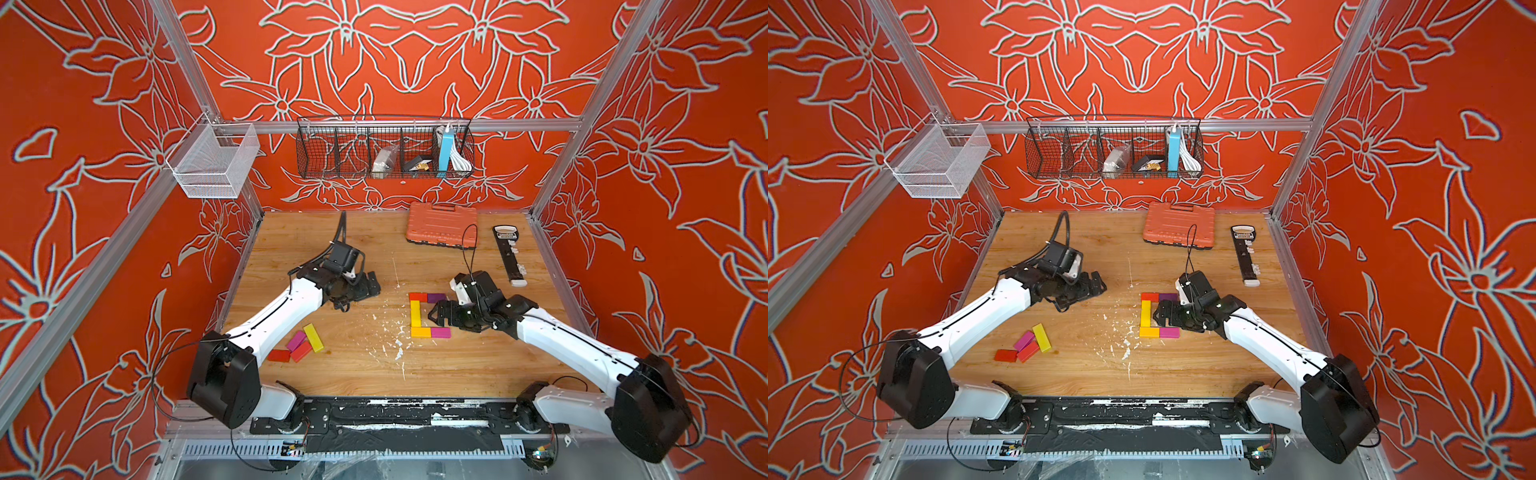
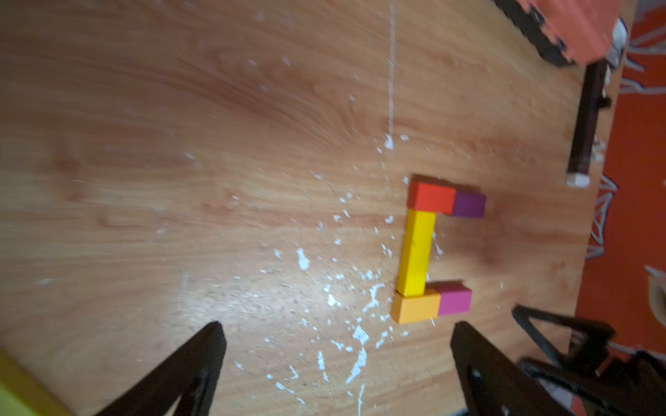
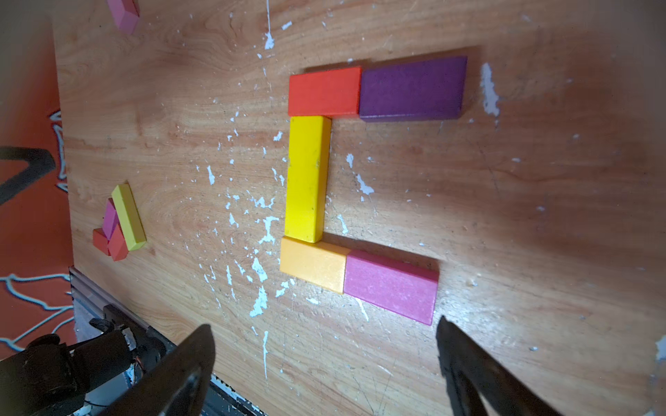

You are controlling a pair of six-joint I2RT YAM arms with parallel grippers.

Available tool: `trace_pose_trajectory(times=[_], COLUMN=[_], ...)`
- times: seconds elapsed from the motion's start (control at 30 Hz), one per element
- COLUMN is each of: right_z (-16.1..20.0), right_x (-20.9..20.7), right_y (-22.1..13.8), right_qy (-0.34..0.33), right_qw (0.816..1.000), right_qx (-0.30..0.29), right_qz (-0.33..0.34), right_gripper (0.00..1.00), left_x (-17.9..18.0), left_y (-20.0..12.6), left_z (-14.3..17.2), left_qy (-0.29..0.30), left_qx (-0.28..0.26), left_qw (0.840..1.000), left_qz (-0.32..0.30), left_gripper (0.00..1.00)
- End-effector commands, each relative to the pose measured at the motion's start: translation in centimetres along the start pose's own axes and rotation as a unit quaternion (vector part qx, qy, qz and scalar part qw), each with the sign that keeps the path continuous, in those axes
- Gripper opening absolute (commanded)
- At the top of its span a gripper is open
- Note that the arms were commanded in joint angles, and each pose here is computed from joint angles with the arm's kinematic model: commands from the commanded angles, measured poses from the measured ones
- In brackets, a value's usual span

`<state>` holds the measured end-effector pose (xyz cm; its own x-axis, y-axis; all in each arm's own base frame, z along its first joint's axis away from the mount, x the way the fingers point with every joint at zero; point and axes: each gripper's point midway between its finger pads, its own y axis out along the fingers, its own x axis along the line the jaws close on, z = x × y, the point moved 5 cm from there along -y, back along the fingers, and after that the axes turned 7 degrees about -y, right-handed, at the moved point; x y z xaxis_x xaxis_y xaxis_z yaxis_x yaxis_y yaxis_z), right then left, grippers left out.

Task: Assemble the letter c with building blocks
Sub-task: Pick up the building block from the center of the board.

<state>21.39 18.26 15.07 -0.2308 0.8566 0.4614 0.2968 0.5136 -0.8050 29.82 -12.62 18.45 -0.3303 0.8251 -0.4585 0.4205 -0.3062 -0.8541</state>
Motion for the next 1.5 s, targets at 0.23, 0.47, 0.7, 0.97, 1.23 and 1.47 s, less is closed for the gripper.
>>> trace_pose_trajectory(times=[0.23, 0.47, 0.7, 0.97, 1.23, 1.47], right_z=[-2.5, -3.2, -3.8, -4.6, -4.8, -4.9], right_x=[0.6, 0.8, 0.8, 0.5, 0.3, 0.1], right_y=[-1.2, -0.9, -0.4, 0.0, 0.9, 1.3], right_qy=[-0.039, -0.047, -0.05, -0.049, -0.047, -0.047], right_qw=[0.999, 0.998, 0.998, 0.997, 0.996, 0.996], right_qx=[-0.01, -0.003, 0.0, 0.002, 0.012, 0.017], right_qz=[0.034, 0.036, 0.044, 0.066, 0.069, 0.071], right_gripper=[0.98, 0.98, 0.98, 0.98, 0.98, 0.98], left_x=[4.9, 6.1, 6.4, 7.2, 8.5, 9.2], left_y=[2.5, 5.7, 7.7, 10.2, 12.1, 13.0], left_z=[-8.9, -13.1, -15.8, -17.4, -17.4, -17.5], left_qy=[-0.098, -0.119, -0.13, -0.13, -0.134, -0.133], left_qx=[-0.015, -0.01, -0.013, 0.0, 0.01, 0.015], left_qw=[0.988, 0.978, 0.974, 0.97, 0.964, 0.962], left_qz=[-0.118, -0.17, -0.187, -0.206, -0.229, -0.238], left_gripper=[0.98, 0.98, 0.95, 0.83, 0.77, 0.64])
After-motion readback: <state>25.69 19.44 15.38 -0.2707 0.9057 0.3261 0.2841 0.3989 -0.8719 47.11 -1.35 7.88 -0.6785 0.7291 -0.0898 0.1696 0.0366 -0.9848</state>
